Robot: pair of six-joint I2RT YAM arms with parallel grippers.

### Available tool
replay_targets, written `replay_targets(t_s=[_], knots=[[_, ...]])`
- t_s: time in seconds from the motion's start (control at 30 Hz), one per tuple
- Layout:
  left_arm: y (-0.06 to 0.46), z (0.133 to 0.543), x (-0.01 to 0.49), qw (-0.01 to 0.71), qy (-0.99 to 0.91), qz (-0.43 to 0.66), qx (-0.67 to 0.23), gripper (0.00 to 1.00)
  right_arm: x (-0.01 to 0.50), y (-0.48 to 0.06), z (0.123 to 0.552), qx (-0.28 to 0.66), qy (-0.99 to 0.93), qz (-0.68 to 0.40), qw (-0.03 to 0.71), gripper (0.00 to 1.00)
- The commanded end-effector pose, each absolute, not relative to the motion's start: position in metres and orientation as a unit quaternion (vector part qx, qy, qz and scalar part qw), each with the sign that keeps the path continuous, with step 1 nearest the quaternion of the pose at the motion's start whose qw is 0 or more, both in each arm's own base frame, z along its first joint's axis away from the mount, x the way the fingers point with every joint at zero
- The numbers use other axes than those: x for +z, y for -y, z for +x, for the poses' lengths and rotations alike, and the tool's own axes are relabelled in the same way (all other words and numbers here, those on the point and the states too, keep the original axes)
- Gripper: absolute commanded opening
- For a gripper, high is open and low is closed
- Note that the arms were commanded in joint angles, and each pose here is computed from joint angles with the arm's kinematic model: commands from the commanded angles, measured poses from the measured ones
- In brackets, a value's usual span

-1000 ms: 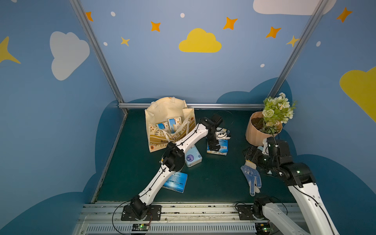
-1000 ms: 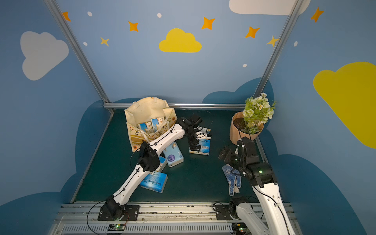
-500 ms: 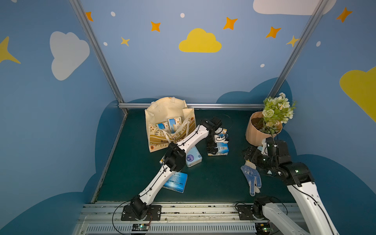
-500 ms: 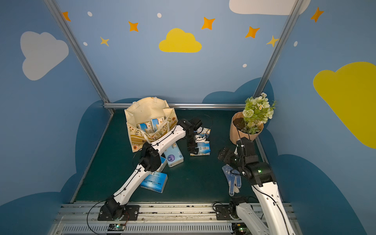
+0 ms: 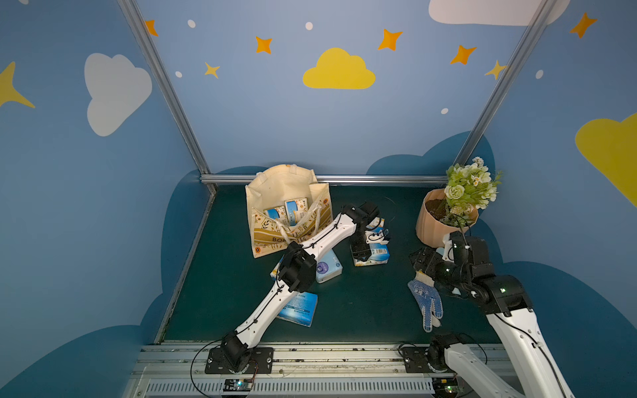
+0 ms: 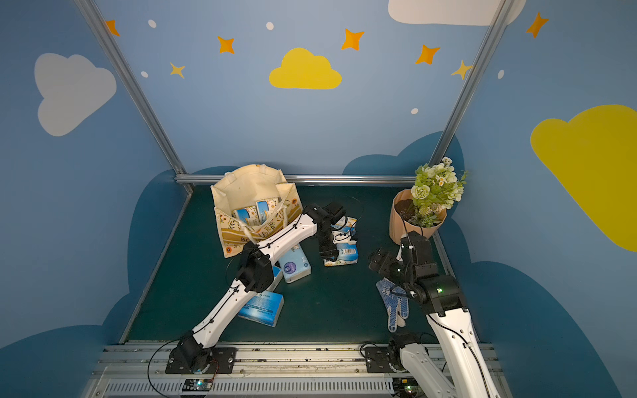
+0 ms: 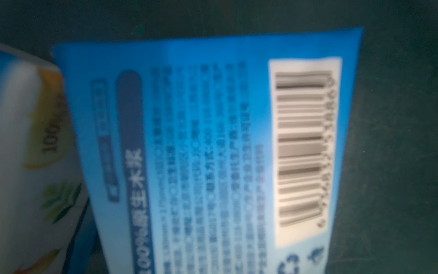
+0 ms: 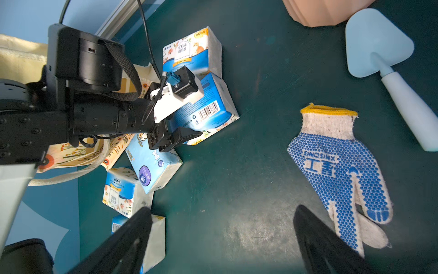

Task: Put tissues into the canvas bag
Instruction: Pick up the pack of facial tissues from the center of the board.

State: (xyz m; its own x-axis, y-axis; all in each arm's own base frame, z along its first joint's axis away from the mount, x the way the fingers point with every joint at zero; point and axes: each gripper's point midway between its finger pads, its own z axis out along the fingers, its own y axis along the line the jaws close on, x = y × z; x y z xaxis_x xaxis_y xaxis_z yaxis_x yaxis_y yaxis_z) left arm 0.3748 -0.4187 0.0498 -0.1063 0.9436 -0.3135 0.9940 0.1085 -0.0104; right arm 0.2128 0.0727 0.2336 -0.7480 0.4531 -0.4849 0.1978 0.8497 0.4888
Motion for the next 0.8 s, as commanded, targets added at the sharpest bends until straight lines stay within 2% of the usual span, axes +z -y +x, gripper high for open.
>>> replay_targets(t_s=[0.0,0.13,0.37,0.5,0.77], knots=[[0.417,0.371,0.067,0.118,-0.751,0.640,-0.107,0.60,0.234,-0.074,0.214,0.213,-0.909,0.174,0.313,0.95],[0.421,0.371,0.101,0.147,-0.760,0.621,-0.121,0.59,0.234,-0.074,0.215,0.216,-0.907,0.174,0.316,0.95],[0.426,0.370,0.189,0.229,-0.770,0.576,-0.155,0.60,0.241,-0.071,0.211,0.214,-0.904,0.175,0.326,0.95],[0.425,0.371,0.237,0.280,-0.769,0.551,-0.164,0.62,0.253,-0.069,0.209,0.217,-0.898,0.184,0.336,0.95],[0.396,0.382,0.321,0.379,-0.760,0.514,-0.121,0.63,0.263,-0.065,0.207,0.213,-0.895,0.182,0.348,0.95]])
